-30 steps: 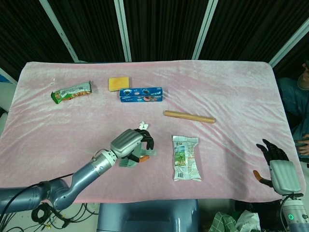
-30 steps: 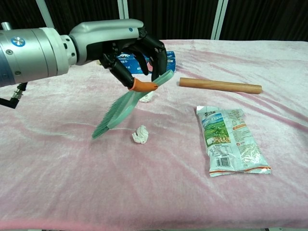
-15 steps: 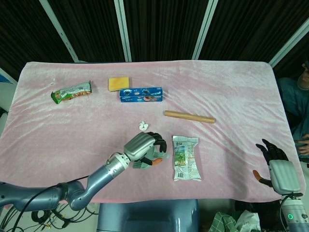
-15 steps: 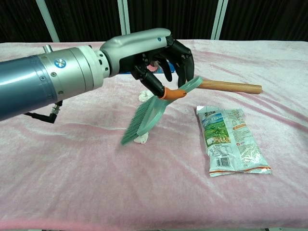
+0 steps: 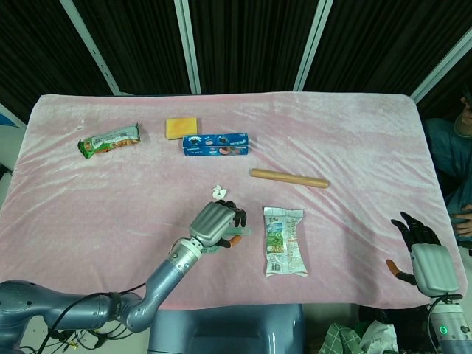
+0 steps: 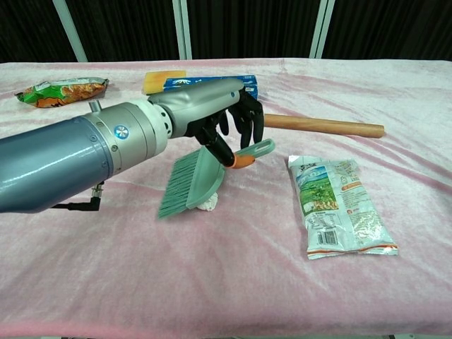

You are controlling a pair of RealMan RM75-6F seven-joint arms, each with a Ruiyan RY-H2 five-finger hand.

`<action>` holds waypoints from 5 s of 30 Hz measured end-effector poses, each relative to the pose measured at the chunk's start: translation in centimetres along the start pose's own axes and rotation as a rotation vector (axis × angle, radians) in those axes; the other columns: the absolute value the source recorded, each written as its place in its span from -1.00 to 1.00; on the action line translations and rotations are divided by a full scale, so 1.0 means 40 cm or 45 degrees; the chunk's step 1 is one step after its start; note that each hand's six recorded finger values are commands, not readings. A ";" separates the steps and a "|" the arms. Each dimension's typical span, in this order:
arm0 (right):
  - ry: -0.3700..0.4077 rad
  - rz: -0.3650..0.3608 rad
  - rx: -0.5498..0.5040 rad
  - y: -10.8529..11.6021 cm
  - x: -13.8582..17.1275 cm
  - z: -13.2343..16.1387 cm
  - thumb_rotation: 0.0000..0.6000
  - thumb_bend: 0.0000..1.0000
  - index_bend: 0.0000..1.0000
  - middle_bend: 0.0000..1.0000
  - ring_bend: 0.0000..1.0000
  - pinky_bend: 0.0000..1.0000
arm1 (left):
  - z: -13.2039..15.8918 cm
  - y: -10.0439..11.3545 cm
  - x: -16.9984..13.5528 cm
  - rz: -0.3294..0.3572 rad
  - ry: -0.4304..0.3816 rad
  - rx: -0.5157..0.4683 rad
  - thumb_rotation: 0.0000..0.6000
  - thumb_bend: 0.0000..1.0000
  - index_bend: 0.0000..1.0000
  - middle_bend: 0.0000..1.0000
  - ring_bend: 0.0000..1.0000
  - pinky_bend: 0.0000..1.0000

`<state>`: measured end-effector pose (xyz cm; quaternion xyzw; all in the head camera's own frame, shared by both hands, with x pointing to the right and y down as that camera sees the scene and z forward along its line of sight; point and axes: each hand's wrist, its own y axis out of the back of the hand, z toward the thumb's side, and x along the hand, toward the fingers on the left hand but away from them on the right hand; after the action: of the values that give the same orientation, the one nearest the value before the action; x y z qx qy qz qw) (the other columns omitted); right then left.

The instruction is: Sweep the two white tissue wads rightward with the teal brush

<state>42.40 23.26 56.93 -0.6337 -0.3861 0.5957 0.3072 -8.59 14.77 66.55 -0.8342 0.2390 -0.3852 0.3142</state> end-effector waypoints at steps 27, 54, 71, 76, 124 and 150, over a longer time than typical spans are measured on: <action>-0.004 0.017 -0.015 -0.003 0.001 -0.002 1.00 -0.64 -0.66 -0.88 -0.79 -0.70 | 0.009 0.038 0.111 0.364 0.064 0.006 1.00 -0.15 0.27 0.34 -0.37 -0.29; -0.019 0.026 -0.027 -0.003 0.002 -0.006 1.00 -0.64 -0.66 -0.88 -0.79 -0.70 | -0.221 0.176 0.169 0.190 -0.030 -0.158 1.00 -0.15 0.32 0.39 -0.33 -0.26; -0.021 0.040 -0.048 -0.005 0.005 -0.005 1.00 -0.64 -0.66 -0.88 -0.79 -0.70 | -0.196 0.151 0.221 0.128 -0.098 -0.250 1.00 -0.14 0.35 0.41 -0.33 -0.22; -0.025 0.042 -0.056 -0.004 0.006 -0.006 1.00 -0.64 -0.66 -0.88 -0.79 -0.70 | -0.180 0.135 0.237 0.170 -0.125 -0.248 1.00 -0.14 0.35 0.41 -0.33 -0.22; -0.024 0.037 -0.046 -0.003 0.003 -0.007 1.00 -0.63 -0.65 -0.88 -0.79 -0.70 | -0.064 0.213 0.152 0.206 -0.295 -0.479 1.00 -0.14 0.41 0.46 -0.28 -0.13; -0.021 0.037 -0.054 -0.002 0.003 -0.005 1.00 -0.63 -0.65 -0.88 -0.79 -0.70 | -0.173 0.034 0.000 -0.118 0.021 -0.266 1.00 -0.14 0.41 0.47 -0.28 -0.13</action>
<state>42.60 23.42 56.95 -0.6409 -0.3920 0.5969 0.2817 -14.30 11.48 69.09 -0.8694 0.2416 -0.3790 0.2053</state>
